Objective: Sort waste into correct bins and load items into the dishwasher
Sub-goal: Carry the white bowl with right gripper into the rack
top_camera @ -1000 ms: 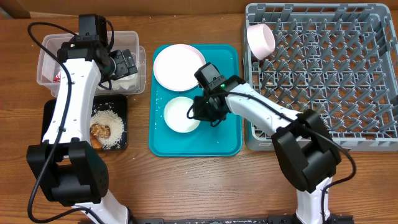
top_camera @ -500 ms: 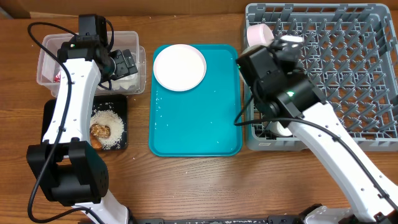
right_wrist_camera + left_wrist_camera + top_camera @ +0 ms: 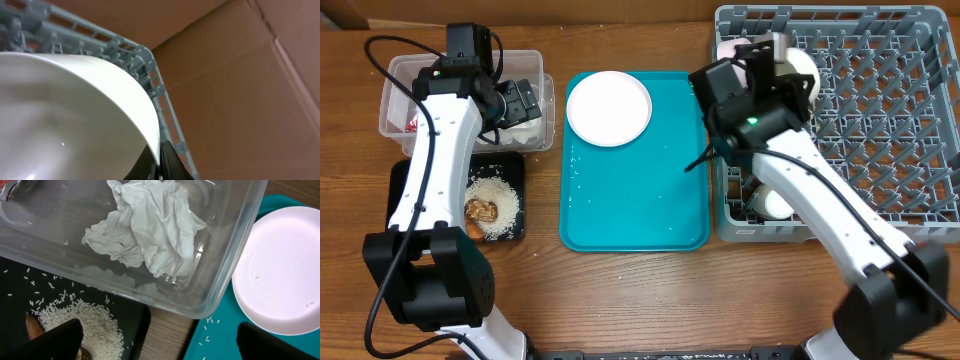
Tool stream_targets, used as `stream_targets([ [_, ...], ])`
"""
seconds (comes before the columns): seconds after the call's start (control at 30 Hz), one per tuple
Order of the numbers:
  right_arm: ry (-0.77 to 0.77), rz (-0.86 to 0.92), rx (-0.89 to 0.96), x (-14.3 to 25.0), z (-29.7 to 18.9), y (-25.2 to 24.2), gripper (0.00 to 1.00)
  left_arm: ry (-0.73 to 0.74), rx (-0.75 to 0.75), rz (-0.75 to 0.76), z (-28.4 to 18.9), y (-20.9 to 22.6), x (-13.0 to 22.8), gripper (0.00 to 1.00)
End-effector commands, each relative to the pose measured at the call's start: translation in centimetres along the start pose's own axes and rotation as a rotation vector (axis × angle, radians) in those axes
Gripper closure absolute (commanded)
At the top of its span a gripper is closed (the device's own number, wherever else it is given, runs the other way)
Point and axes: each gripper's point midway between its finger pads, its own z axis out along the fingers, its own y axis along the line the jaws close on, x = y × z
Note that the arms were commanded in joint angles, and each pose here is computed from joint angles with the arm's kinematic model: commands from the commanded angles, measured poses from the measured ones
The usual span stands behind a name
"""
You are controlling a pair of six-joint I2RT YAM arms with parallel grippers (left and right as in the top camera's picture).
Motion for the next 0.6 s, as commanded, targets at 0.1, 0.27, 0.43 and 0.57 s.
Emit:
stream_targets([
  [0.1, 0.022, -0.230, 0.074, 0.6, 1.2, 2.5, 0.96, -0.031, -0.003, 0.013, -0.7, 0.1, -0.8, 0.00],
  [0.27, 0.026, -0.200, 0.087, 0.5, 2.1, 3.7, 0.96, -0.031, -0.003, 0.013, -0.7, 0.1, -0.8, 0.00],
  [0.43, 0.024, -0.155, 0.093, 0.2, 2.8, 4.5, 0.96, -0.031, -0.003, 0.013, -0.7, 0.1, -0.8, 0.00],
  [0.57, 0.042, -0.196, 0.097, 0.9, 3.5, 5.6, 0.96, -0.031, -0.003, 0.013, -0.7, 0.1, -0.8, 0.00],
])
